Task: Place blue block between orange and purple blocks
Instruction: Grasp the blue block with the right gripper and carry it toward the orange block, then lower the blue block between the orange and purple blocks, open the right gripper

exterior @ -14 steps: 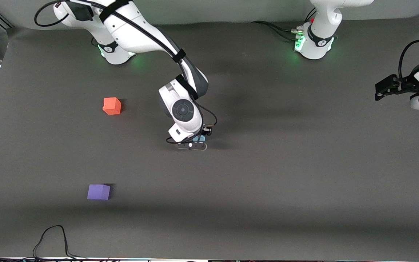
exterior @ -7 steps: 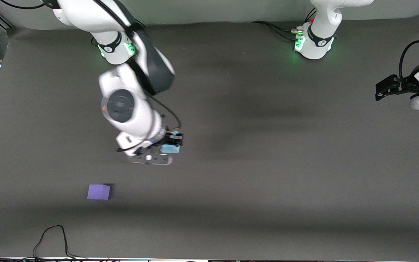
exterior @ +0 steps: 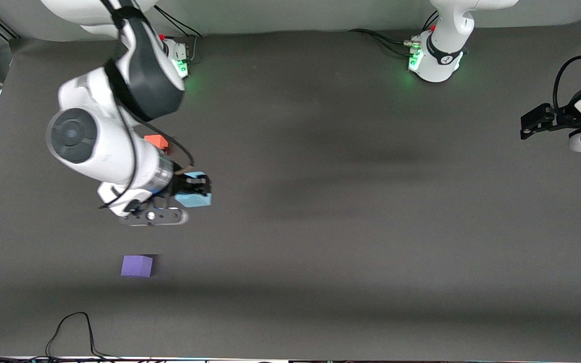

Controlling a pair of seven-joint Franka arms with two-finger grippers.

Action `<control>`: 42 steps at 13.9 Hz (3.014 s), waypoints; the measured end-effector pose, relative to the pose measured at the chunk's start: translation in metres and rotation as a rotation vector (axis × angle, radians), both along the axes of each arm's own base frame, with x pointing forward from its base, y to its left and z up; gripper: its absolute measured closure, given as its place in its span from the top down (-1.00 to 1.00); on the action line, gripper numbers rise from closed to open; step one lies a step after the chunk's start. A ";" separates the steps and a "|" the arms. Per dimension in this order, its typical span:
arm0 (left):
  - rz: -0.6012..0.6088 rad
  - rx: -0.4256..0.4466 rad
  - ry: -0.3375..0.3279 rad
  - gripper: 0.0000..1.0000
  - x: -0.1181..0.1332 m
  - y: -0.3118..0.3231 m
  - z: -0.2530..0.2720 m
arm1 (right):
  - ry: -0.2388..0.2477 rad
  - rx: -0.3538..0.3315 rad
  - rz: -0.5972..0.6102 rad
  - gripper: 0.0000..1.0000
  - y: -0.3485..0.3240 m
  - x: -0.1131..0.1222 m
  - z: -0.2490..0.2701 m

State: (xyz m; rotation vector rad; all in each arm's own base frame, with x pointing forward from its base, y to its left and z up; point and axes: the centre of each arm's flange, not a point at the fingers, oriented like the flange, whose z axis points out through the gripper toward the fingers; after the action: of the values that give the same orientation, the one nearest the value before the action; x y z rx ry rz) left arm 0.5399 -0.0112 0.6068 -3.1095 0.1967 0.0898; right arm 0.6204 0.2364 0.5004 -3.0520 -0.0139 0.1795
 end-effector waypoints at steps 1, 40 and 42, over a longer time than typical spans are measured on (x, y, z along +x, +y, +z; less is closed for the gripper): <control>0.000 0.000 0.000 1.00 0.000 0.000 0.000 | 0.012 -0.017 0.007 0.12 -0.034 -0.009 0.002; -0.004 -0.002 0.008 1.00 0.002 -0.003 -0.005 | -0.018 0.044 0.086 1.00 -0.256 -0.054 -0.239; -0.004 -0.002 0.009 1.00 0.002 -0.003 -0.005 | -0.002 0.040 0.130 1.00 -0.265 -0.044 -0.185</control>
State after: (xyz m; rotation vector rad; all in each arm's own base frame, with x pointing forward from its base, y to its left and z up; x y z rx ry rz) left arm 0.5420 -0.0147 0.6022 -3.1112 0.2041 0.1031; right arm 0.5764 -0.0288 0.3158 -3.0121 -0.2133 0.1827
